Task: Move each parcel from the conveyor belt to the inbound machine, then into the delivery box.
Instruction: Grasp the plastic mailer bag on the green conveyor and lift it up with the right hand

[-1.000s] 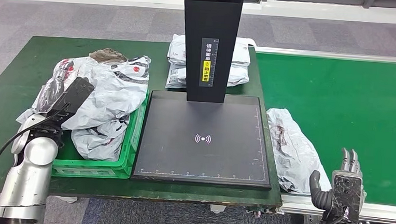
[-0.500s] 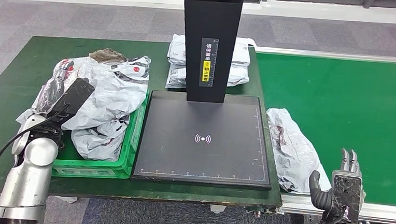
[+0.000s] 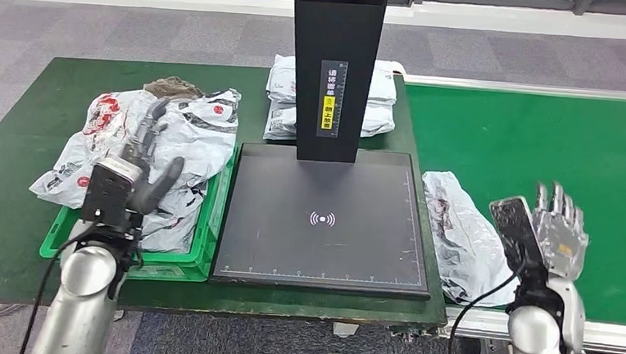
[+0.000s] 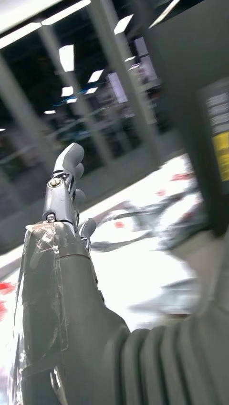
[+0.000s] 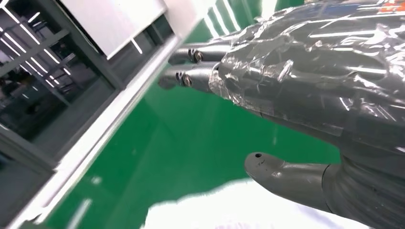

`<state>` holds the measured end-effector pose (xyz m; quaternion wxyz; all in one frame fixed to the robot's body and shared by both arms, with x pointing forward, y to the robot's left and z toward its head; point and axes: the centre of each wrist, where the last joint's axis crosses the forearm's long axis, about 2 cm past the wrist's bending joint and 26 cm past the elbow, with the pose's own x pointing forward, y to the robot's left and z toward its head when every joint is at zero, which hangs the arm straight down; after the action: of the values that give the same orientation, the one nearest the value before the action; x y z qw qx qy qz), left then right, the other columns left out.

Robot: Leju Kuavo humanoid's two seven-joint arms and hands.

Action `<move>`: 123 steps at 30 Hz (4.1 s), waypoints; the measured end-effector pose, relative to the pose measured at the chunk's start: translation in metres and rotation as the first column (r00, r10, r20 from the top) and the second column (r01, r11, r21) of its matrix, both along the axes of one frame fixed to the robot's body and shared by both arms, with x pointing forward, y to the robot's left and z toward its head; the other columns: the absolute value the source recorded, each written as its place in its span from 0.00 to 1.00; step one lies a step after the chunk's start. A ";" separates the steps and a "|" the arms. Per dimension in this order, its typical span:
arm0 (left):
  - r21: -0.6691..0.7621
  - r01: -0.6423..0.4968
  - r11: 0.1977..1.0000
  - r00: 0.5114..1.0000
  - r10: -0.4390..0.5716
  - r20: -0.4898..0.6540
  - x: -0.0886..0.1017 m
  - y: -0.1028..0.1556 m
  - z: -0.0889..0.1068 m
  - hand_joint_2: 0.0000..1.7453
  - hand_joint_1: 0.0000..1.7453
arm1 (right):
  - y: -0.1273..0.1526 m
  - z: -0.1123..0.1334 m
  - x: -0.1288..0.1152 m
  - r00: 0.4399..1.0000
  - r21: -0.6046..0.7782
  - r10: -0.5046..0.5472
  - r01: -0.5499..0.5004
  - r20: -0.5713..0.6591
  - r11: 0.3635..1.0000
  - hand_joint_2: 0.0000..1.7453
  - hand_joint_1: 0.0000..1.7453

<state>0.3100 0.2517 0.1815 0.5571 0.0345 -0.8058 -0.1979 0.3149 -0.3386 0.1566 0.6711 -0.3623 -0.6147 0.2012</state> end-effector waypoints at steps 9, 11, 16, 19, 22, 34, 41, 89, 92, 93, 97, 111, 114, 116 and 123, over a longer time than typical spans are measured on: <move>-0.100 0.193 0.976 0.975 -0.202 -0.094 -0.015 -0.052 -0.019 1.00 0.00 | -0.038 -0.009 0.068 0.975 -0.093 0.037 -0.059 -0.220 0.994 1.00 0.00; -0.105 0.207 0.973 0.971 -0.217 -0.103 -0.016 -0.055 -0.022 1.00 0.00 | -0.041 -0.021 0.067 0.964 -0.084 0.036 -0.060 -0.264 0.995 1.00 0.00; -0.110 0.226 0.968 0.964 -0.239 -0.120 -0.017 -0.061 -0.027 1.00 0.00 | -0.045 -0.041 0.061 0.940 -0.061 0.028 -0.052 -0.341 0.997 1.00 0.00; -0.113 0.236 0.965 0.959 -0.250 -0.132 -0.017 -0.064 -0.029 1.00 0.00 | -0.047 -0.050 0.059 0.926 0.010 0.051 -0.051 -0.374 0.999 1.00 0.00; -0.117 0.244 0.963 0.955 -0.260 -0.143 -0.016 -0.067 -0.032 1.00 0.00 | -0.050 -0.063 0.053 0.916 0.184 0.132 -0.065 -0.380 0.981 1.00 0.00; -0.125 0.247 0.961 0.949 -0.266 -0.168 -0.015 -0.068 -0.040 1.00 0.00 | -0.059 -0.094 0.032 0.903 0.451 0.212 -0.023 -0.374 0.892 1.00 0.00; -0.122 0.246 0.962 0.948 -0.265 -0.178 -0.015 -0.068 -0.043 1.00 0.00 | -0.047 -0.104 0.028 0.898 0.522 0.246 -0.022 -0.364 0.853 1.00 0.00; -0.069 0.355 0.932 0.895 -0.360 -0.263 -0.022 -0.088 -0.070 1.00 0.00 | 0.025 -0.119 0.030 0.648 0.570 0.596 -0.290 -0.474 0.769 1.00 1.00; -0.068 0.351 0.934 0.895 -0.356 -0.268 -0.024 -0.087 -0.072 1.00 0.00 | 0.022 -0.120 0.028 0.653 0.615 0.611 -0.272 -0.447 0.740 1.00 1.00; -0.068 0.347 0.935 0.896 -0.352 -0.269 -0.025 -0.087 -0.073 1.00 0.00 | 0.020 -0.120 0.028 0.657 0.636 0.618 -0.263 -0.432 0.725 1.00 1.00; -0.067 0.325 0.943 0.904 -0.331 -0.271 -0.027 -0.085 -0.075 1.00 0.00 | 0.013 -0.120 0.024 0.695 0.740 0.633 -0.216 -0.341 0.637 1.00 1.00; -0.067 0.298 0.952 0.912 -0.305 -0.274 -0.033 -0.083 -0.079 1.00 0.00 | 0.011 -0.111 0.017 0.791 0.861 0.589 -0.176 -0.165 0.477 1.00 1.00; -0.069 0.292 0.954 0.913 -0.299 -0.276 -0.037 -0.083 -0.080 1.00 0.00 | 0.015 -0.106 0.012 0.812 0.874 0.570 -0.181 -0.126 0.451 1.00 1.00; -0.068 0.290 0.955 0.913 -0.298 -0.279 -0.039 -0.083 -0.080 1.00 0.00 | 0.019 -0.103 0.009 0.820 0.880 0.563 -0.187 -0.106 0.438 1.00 1.00; -0.064 0.290 0.955 0.912 -0.296 -0.283 -0.040 -0.084 -0.080 1.00 0.00 | 0.028 -0.102 -0.003 0.824 0.898 0.563 -0.204 -0.058 0.390 1.00 1.00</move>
<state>0.2699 0.1676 0.1011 0.6335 -0.1219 -0.7135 -0.2735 0.3121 -0.3103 0.0541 0.7904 0.2211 -0.5656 0.0801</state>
